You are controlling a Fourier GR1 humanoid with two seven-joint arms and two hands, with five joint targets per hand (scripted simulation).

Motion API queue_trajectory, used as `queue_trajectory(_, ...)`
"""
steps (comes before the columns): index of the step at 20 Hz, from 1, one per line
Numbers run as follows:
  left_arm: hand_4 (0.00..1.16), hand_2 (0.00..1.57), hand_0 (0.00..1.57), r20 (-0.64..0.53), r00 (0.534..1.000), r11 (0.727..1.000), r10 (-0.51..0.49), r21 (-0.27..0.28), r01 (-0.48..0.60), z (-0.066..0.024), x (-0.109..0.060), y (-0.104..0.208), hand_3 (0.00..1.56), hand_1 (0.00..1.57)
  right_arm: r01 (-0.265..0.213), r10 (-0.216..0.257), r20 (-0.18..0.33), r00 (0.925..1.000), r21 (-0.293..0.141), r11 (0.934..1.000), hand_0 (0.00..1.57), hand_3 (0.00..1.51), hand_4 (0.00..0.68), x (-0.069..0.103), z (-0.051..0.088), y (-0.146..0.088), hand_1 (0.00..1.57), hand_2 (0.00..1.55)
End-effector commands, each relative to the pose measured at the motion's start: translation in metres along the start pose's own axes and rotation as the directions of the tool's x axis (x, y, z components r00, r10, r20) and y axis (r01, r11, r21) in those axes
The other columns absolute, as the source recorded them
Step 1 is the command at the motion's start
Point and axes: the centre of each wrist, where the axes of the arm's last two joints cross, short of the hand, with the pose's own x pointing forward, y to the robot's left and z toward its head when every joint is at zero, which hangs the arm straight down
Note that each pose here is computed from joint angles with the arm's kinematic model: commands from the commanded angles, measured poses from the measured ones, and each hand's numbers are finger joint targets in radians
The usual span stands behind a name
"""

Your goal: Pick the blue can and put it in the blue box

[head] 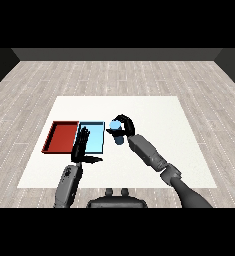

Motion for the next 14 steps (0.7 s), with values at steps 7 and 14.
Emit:
queue_trajectory(7, 0.00, 0.00, 0.00, -0.039, 0.999, 0.999, 0.010, -0.053, -0.012, -0.0151, -0.007, -0.052, 0.00, 0.00, 0.011, -0.012, 0.057, 0.9983, 0.020, 0.9997, 1.43, 1.41, 0.654, 0.026, 0.049, -0.043, 1.43, 1.44)
queue_trajectory(14, 0.00, 0.00, 0.00, -0.061, 0.998, 0.996, -0.027, -0.081, 0.022, -0.0447, -0.033, -0.049, 0.00, 0.00, 0.012, -0.014, 0.050, 0.9986, 0.047, 0.9988, 1.42, 1.41, 0.661, 0.019, 0.063, -0.024, 1.42, 1.44)
